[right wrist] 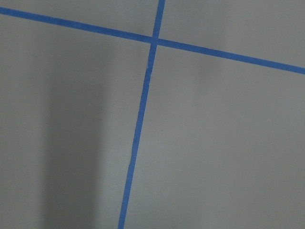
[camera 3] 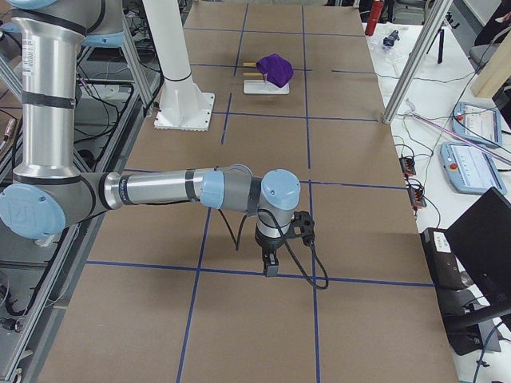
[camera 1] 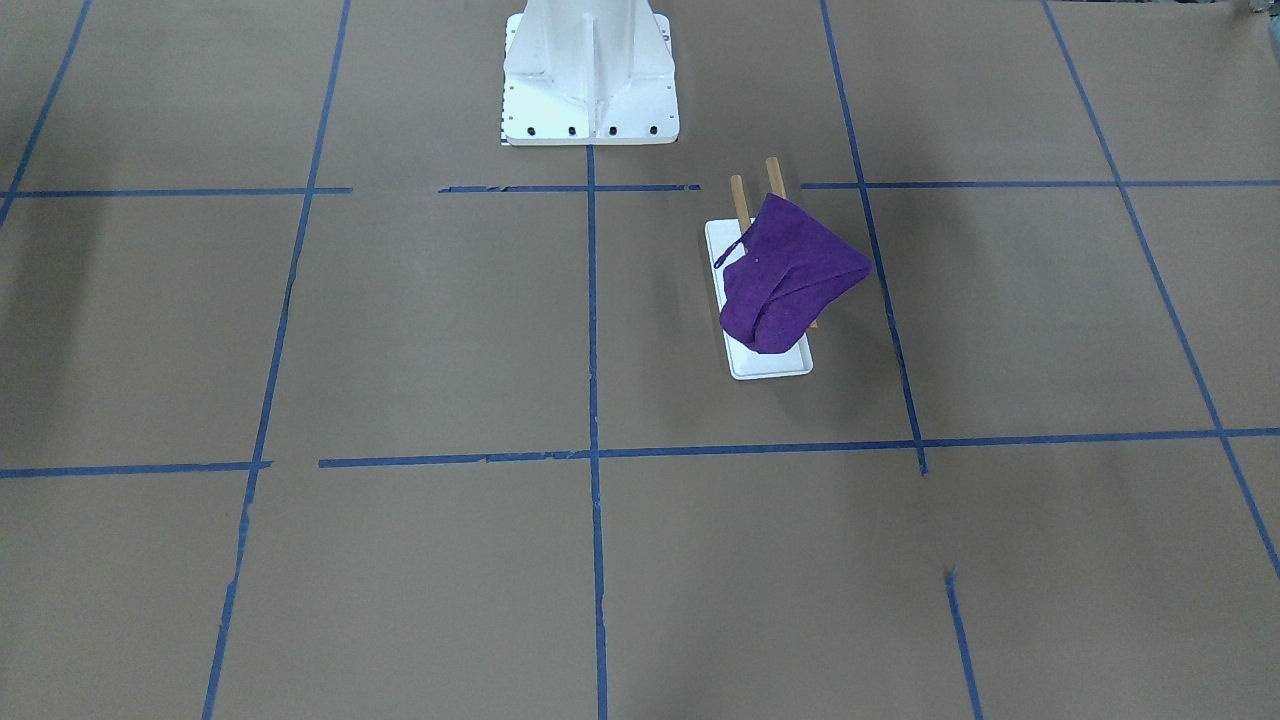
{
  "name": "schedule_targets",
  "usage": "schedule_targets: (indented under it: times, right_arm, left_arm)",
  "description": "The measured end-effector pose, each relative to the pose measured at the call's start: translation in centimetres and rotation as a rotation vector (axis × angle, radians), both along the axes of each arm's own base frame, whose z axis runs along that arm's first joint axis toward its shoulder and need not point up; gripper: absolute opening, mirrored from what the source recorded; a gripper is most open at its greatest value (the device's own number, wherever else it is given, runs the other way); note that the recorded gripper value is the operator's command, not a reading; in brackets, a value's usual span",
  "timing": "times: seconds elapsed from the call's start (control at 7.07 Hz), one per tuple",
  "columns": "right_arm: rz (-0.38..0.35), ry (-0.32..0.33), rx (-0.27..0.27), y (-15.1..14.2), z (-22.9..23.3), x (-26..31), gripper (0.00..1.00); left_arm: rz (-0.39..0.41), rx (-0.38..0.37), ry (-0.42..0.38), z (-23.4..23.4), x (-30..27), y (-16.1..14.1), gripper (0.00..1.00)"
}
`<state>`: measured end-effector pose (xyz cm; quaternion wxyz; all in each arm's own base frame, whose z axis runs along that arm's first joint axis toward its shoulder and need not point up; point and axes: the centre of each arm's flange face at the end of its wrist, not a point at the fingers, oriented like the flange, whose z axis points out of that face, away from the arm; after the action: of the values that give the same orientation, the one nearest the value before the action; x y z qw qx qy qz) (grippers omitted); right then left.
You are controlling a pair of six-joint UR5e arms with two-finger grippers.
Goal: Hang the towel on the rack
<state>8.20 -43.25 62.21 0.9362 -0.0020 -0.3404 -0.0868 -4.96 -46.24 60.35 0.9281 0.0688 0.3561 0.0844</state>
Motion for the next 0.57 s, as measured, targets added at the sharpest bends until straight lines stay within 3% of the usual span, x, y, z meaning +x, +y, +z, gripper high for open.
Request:
schedule_targets:
  times: [0.28,0.57]
  right_arm:
    - [0.004,-0.005,-0.001,0.05,0.02,0.06,1.0]
    - [0.005,-0.007,0.001,0.01,-0.07,0.06,1.0]
  left_arm:
    - [0.013,-0.086,-0.004,1.38,-1.65,1.35,1.0]
    - [0.006,-0.1,-0.003,1.04,-2.05,1.06,1.0]
